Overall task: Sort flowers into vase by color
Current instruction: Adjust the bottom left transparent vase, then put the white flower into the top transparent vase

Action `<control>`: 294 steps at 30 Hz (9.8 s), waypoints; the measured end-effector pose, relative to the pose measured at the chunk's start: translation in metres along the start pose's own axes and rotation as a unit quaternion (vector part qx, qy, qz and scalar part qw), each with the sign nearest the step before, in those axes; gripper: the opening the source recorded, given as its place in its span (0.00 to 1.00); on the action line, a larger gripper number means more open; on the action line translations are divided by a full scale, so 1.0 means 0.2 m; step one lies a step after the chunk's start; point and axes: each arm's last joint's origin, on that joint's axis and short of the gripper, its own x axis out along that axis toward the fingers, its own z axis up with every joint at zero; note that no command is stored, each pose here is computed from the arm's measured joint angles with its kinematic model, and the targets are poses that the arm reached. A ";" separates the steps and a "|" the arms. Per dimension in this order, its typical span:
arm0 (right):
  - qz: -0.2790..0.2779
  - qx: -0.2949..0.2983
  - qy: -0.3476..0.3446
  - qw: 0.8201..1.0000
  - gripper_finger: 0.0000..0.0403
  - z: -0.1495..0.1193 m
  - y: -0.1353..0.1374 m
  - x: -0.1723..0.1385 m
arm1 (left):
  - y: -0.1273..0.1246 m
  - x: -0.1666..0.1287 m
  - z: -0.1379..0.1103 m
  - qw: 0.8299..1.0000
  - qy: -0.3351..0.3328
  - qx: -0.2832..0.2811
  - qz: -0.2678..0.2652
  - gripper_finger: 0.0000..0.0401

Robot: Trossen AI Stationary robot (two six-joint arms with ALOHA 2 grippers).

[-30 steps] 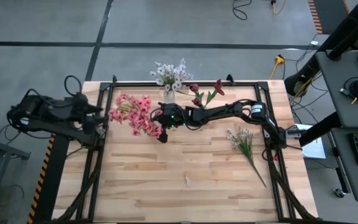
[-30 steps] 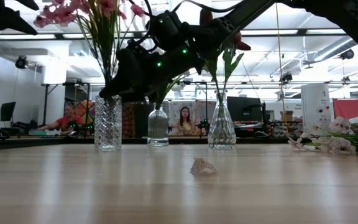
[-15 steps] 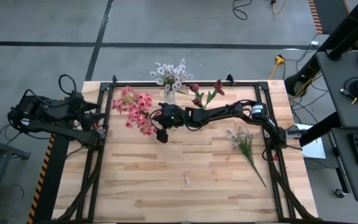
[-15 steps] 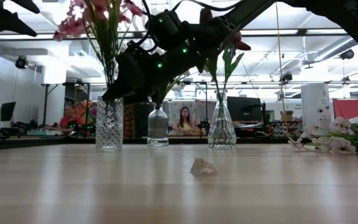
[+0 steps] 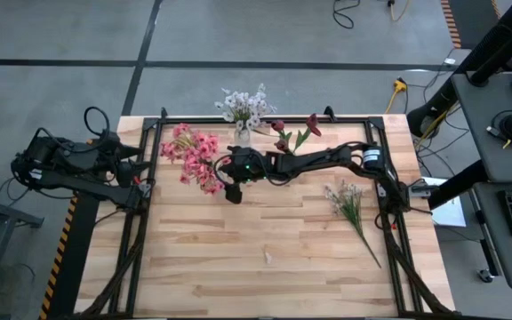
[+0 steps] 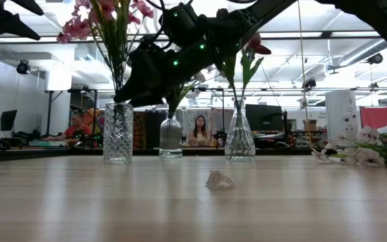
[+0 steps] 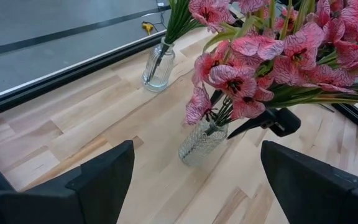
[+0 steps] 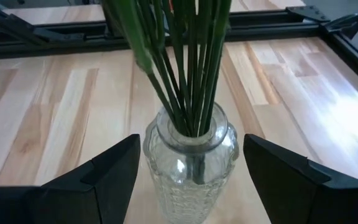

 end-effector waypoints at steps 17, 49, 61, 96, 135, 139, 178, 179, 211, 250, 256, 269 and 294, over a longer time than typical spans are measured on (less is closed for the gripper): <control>-0.012 -0.006 0.053 0.999 0.69 0.09 0.00 -0.16 | -0.01 0.00 0.01 1.000 -0.009 0.008 -0.004 0.83; 0.065 0.080 0.203 0.974 0.64 0.31 0.49 -1.05 | -0.04 0.00 0.06 0.994 -0.086 0.073 0.003 0.83; -0.070 0.221 0.407 0.883 0.60 0.06 0.59 -1.29 | -0.07 -0.01 0.10 0.989 -0.122 0.080 -0.022 0.83; -0.305 0.380 0.469 0.736 0.68 -0.84 0.43 -1.35 | -0.07 -0.03 0.14 0.979 -0.180 0.097 0.024 0.83; -0.209 0.387 0.434 0.786 0.03 -0.86 0.48 -1.29 | -0.17 -0.15 0.34 0.958 -0.279 0.059 -0.024 0.80; -0.179 0.373 0.423 0.806 0.05 -0.75 0.50 -1.29 | -0.27 -0.16 0.45 0.956 -0.277 0.088 -0.027 0.78; 0.139 0.014 -0.023 0.990 0.05 -0.19 0.93 -1.53 | -0.90 -0.15 0.43 0.965 -0.186 0.121 -0.137 0.76; 0.142 0.006 -0.032 0.989 0.05 -0.18 0.93 -1.53 | -0.92 -0.16 0.41 0.965 -0.192 0.121 -0.132 0.76; 0.174 -0.072 -0.144 0.971 0.05 -0.04 0.96 -1.57 | -1.70 0.07 -0.57 0.949 -0.161 0.237 -0.131 0.76; 0.248 -0.216 -0.338 0.882 0.05 0.08 1.12 -1.48 | -1.97 1.10 -0.63 0.943 -0.176 0.271 -0.082 0.68; 0.188 -0.223 -0.346 0.892 0.05 0.10 1.11 -1.47 | -1.97 1.10 -0.64 0.942 -0.169 0.280 -0.079 0.40; 0.150 -0.146 -0.306 0.929 0.08 0.09 1.08 -1.44 | -1.94 1.09 -0.68 0.939 -0.161 0.301 -0.046 0.01; 0.116 -0.105 -0.165 0.974 0.50 0.03 0.91 -1.62 | -1.80 1.12 -0.62 0.944 -0.169 0.271 0.085 0.00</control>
